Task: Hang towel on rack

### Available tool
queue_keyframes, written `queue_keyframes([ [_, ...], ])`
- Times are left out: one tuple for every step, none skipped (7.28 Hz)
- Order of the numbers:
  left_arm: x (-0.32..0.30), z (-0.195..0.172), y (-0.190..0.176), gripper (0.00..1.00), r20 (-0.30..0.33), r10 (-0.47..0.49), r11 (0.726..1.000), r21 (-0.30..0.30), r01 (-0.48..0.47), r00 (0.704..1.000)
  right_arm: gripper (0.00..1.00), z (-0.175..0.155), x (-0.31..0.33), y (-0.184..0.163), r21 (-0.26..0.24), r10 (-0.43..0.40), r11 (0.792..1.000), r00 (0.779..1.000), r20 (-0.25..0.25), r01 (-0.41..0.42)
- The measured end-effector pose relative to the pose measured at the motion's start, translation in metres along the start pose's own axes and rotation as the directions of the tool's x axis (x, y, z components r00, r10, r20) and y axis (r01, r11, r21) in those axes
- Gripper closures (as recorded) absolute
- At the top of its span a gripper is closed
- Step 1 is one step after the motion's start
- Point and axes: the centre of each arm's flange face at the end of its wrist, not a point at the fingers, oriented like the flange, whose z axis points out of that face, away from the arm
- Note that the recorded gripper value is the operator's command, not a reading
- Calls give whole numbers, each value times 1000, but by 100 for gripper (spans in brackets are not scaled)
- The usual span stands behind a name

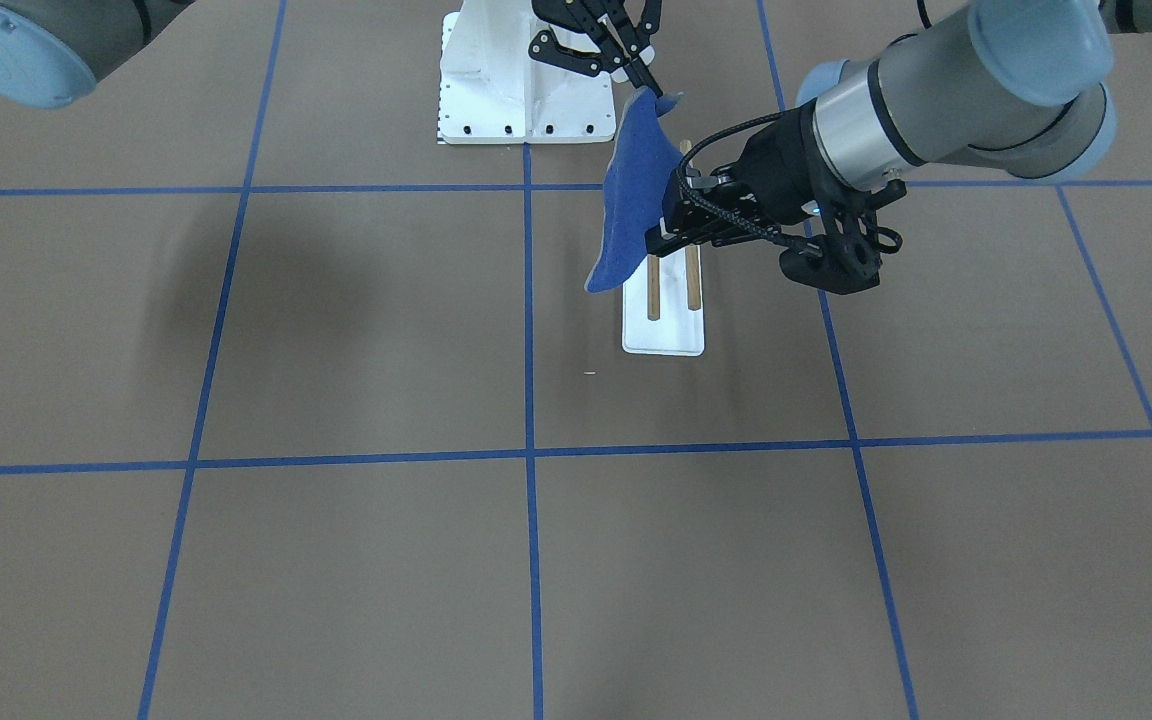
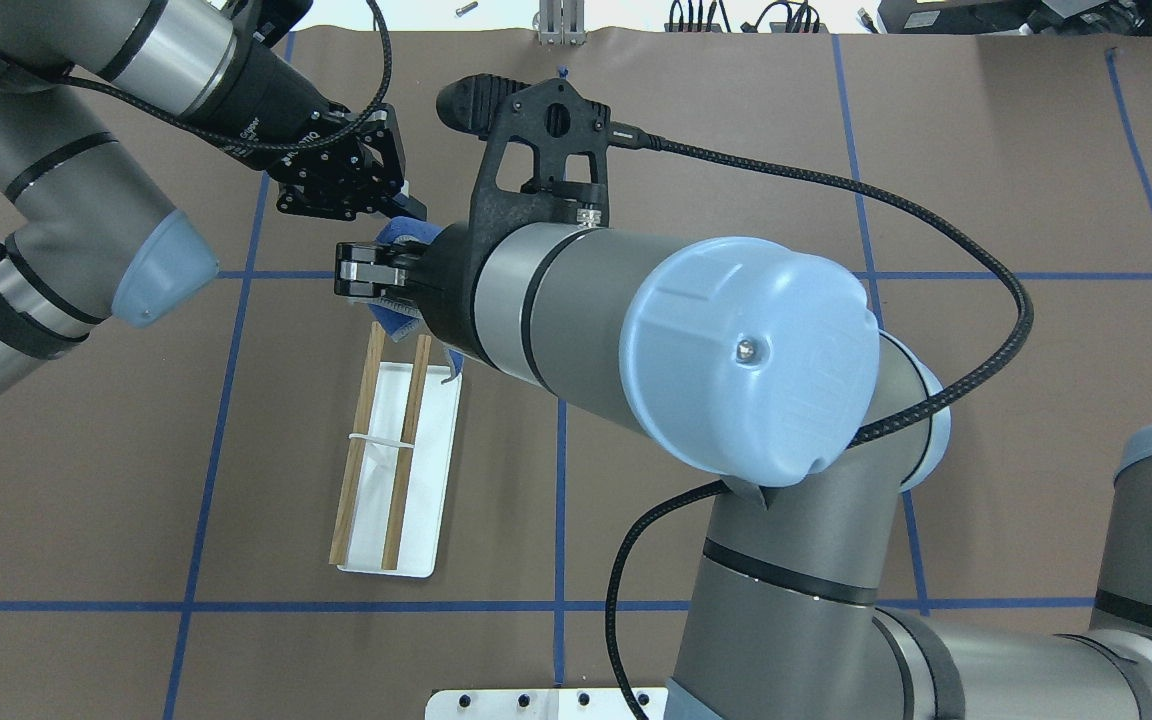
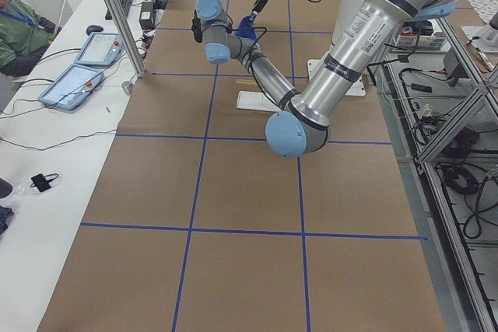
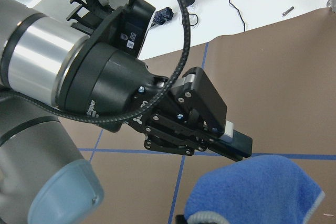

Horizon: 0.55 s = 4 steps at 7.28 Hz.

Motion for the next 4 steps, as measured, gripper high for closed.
queue_keyframes([
  [-1,-1,0,3,1,-4,1000,0,4,1000,100,-8,3,-1,3,1,1000,1000,9,-1],
  [-1,-2,0,3,0,-8,1000,-3,8,1000,100,-12,6,-1,5,2,1000,1000,12,-2],
  [0,-3,2,3,-2,-15,1000,-6,15,1000,100,-13,8,-2,8,3,1000,1000,10,-3],
  [4,-4,5,3,-7,-26,1000,-8,26,1000,100,-12,10,-3,11,2,1000,1000,4,-2],
])
